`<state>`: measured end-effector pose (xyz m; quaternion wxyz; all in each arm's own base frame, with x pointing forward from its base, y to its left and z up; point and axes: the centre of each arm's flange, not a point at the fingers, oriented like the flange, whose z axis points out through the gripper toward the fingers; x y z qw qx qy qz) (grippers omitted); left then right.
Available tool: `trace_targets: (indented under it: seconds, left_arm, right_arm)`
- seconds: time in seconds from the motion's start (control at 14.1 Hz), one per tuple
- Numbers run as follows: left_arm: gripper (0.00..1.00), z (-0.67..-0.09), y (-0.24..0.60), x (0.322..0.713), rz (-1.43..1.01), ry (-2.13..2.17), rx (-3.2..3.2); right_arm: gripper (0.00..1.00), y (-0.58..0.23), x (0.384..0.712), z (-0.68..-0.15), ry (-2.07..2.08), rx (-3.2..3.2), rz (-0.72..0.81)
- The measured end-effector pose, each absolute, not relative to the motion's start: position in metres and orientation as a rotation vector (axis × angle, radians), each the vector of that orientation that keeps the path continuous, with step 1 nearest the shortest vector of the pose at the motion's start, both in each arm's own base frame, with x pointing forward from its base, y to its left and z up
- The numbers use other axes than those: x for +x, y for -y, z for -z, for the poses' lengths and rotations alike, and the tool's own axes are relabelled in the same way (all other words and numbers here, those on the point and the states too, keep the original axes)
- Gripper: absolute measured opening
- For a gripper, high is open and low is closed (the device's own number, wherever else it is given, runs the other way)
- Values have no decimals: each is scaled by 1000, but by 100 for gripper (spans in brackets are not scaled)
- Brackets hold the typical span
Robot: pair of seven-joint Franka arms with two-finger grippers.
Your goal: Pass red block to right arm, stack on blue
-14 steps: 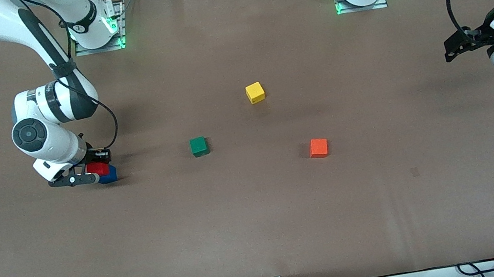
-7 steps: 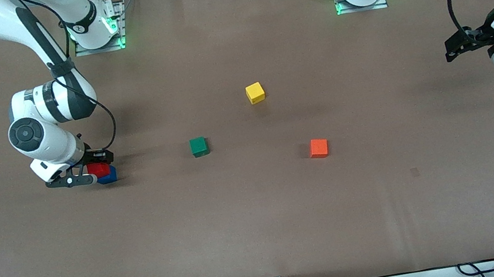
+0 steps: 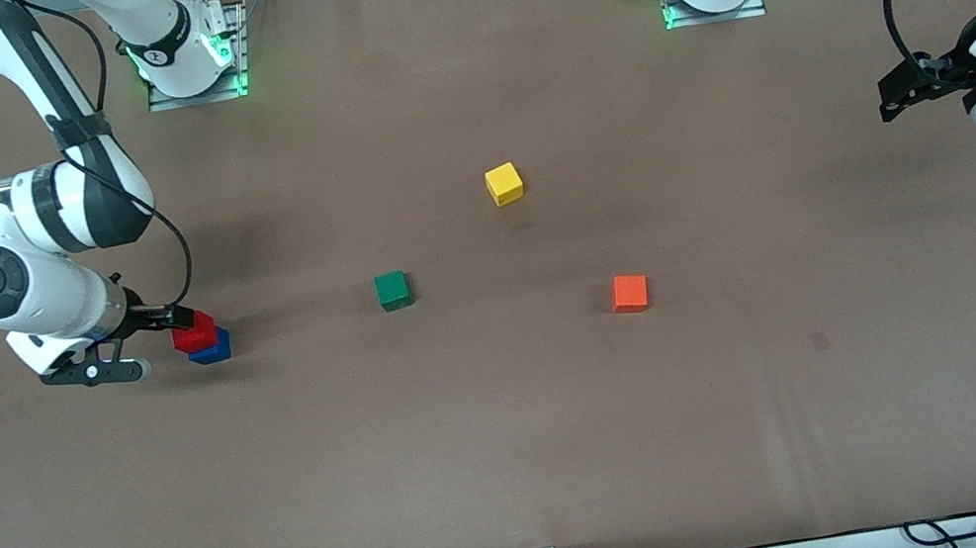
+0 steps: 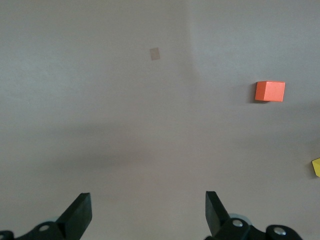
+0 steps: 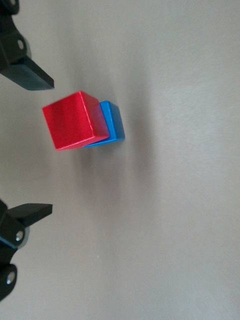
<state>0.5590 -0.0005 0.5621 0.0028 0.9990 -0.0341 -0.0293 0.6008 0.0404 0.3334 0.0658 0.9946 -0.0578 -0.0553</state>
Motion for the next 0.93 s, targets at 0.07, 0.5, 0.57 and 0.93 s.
trace_targets:
  seconds: [0.07,0.5,0.57,0.93]
  left_arm:
    - [100,-562,0,559,92,108,3133]
    - [100,-562,1,559,93,110,3133]
    - [100,-562,1,559,93,110,3133]
    - [100,-562,2,559,93,112,3133]
  right_arm:
    - [100,-41,609,-355,181,2999,157]
    - [100,-44,634,-479,192,3006,104]
    - [100,-45,635,-496,182,3027,99]
    - [100,-24,639,-521,178,3077,70]
